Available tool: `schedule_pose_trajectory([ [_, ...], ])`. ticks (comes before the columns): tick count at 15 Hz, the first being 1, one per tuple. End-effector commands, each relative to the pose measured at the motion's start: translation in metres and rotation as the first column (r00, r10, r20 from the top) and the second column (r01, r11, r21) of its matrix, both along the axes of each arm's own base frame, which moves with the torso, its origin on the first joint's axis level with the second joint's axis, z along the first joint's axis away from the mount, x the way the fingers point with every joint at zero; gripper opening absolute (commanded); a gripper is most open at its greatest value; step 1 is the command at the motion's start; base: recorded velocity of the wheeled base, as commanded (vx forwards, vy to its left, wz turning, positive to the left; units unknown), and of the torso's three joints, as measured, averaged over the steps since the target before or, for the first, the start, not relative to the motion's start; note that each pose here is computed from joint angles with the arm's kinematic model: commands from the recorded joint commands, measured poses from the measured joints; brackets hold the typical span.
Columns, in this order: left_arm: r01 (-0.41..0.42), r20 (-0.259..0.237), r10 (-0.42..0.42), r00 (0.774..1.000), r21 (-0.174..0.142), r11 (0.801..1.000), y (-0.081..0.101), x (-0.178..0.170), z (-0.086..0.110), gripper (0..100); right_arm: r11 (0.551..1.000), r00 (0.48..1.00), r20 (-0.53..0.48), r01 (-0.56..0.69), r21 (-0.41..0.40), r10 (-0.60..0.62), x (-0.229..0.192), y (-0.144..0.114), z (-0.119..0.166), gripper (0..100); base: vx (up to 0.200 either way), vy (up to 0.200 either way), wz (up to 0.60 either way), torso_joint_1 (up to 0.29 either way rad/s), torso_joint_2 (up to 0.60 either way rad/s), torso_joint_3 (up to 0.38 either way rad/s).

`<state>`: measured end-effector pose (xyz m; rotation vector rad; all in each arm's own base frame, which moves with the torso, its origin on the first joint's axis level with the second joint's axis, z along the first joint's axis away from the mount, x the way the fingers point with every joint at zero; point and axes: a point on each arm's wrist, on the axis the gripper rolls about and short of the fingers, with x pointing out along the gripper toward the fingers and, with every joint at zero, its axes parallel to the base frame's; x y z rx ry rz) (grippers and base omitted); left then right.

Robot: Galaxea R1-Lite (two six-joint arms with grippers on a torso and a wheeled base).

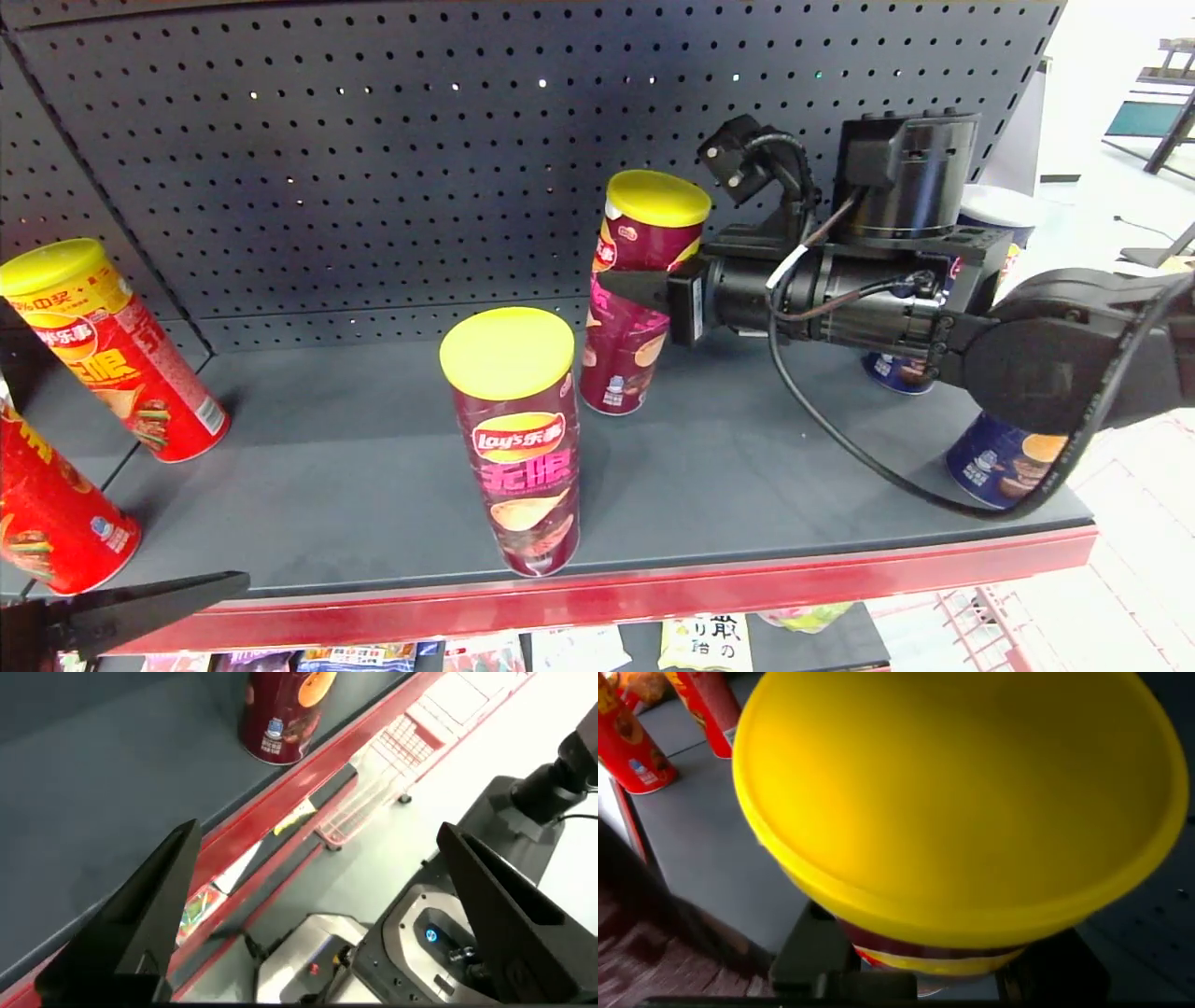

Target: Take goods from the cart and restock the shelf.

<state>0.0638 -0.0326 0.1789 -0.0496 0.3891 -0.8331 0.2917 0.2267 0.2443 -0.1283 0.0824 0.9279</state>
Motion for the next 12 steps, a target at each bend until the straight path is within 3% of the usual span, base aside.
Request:
schedule_pose_trajectory([
  [1, -0.005, 0.057, 0.006, 0.998, -0.017, 1.000, 0.004, -0.011, 0.004, 100, 1.000, 1.000, -0.016, -0.003, -0.013, 0.002, 0.007, 0.007, -0.007, 0, 0.000, 0.000, 0.00, 0.000, 0.00, 0.000],
  [12, -0.014, 0.061, 0.015, 0.998, -0.017, 1.000, 0.006, -0.016, 0.002, 100, 0.998, 0.998, -0.050, -0.046, -0.039, 0.044, 0.005, 0.028, -0.016, 0, 0.000, 0.000, 0.00, 0.000, 0.00, 0.000],
])
